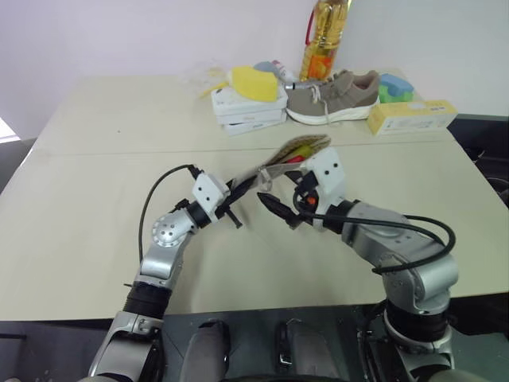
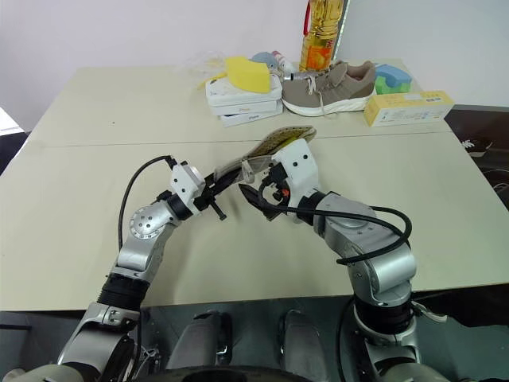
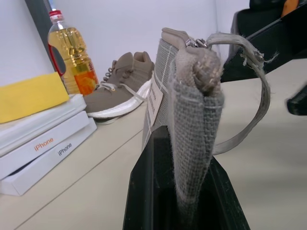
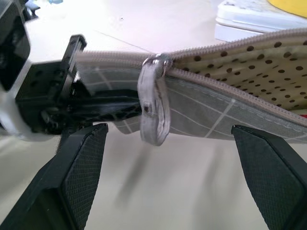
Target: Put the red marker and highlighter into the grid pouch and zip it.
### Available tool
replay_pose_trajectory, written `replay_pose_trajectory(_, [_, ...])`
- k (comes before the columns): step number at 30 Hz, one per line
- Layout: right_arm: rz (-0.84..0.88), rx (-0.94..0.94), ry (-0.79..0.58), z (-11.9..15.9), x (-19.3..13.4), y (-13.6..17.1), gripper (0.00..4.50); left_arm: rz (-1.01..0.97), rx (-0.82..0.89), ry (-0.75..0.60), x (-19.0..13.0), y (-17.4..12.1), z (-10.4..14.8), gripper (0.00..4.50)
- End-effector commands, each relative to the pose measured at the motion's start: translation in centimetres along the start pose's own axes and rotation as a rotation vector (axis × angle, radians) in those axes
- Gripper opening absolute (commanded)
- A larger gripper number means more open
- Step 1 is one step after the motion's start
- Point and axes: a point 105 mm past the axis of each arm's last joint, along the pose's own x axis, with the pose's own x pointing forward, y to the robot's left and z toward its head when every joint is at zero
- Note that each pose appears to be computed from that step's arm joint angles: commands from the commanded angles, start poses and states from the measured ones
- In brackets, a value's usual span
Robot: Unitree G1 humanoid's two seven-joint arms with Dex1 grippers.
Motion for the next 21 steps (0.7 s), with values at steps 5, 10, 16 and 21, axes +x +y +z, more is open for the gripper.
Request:
replay_pose_trajectory(5, [-0.021,0.044,-0.072,1.4,0.8,0.1,1.93,0.003,0.049,-0.069,1.2,0.0,2.2,0.00])
replay_pose_trajectory(10, [-0.042,0.040,-0.086,1.8,0.4,-0.3,0.06,0.004,0.065,-0.057,1.0,0.2,2.1,0.00])
replay_pose_trajectory(16, [-0.194,-0.057,-0.068,2.8,-2.6,-4.4,0.06,-0.041,0.119,0.001,-0.5,0.9,1.0,0.00])
replay_pose_trajectory(21, [-0.368,-0.143,-0.020,3.8,-6.2,-9.2,0.06,-0.102,0.135,0.057,-2.1,1.1,-0.2,0.00])
